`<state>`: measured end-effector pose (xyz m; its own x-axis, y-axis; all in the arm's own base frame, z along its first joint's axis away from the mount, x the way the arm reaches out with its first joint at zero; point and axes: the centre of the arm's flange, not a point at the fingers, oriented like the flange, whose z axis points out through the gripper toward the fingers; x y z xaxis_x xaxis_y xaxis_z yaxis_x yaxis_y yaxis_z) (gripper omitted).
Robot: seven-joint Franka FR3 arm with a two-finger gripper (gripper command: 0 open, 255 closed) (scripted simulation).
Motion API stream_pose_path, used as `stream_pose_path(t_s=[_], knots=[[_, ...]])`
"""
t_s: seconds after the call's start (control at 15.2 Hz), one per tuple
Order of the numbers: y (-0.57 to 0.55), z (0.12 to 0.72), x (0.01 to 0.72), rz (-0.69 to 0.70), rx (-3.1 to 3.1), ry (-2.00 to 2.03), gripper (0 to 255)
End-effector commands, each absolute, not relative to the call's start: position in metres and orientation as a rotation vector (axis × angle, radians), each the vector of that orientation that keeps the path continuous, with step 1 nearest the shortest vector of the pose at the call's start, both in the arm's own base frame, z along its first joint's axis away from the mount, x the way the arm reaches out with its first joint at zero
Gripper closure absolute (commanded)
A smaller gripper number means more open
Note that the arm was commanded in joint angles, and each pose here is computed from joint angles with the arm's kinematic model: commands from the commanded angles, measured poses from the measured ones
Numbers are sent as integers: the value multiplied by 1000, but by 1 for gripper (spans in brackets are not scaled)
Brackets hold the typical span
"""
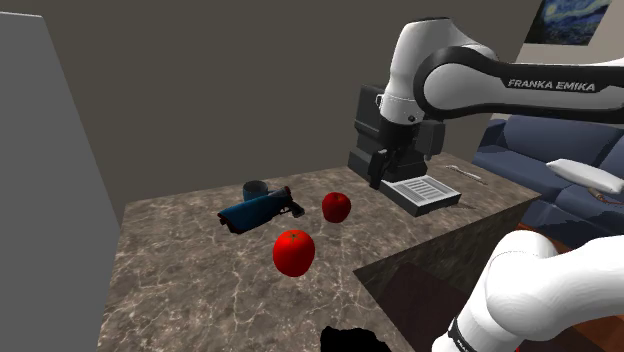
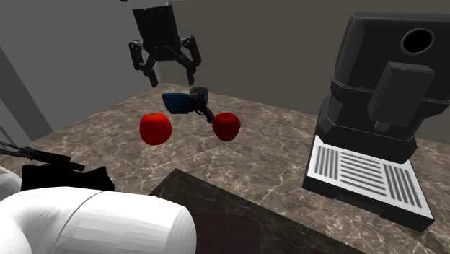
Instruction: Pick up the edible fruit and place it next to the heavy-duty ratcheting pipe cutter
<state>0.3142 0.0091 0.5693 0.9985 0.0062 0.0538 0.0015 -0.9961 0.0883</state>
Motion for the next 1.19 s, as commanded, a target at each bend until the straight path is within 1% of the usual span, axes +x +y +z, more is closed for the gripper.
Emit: stream_pose_path(t_s=[0.0, 1.12], knots=[[9, 569, 314, 83, 3052, 6, 0], [-120, 448, 458, 189, 3143, 355, 0]])
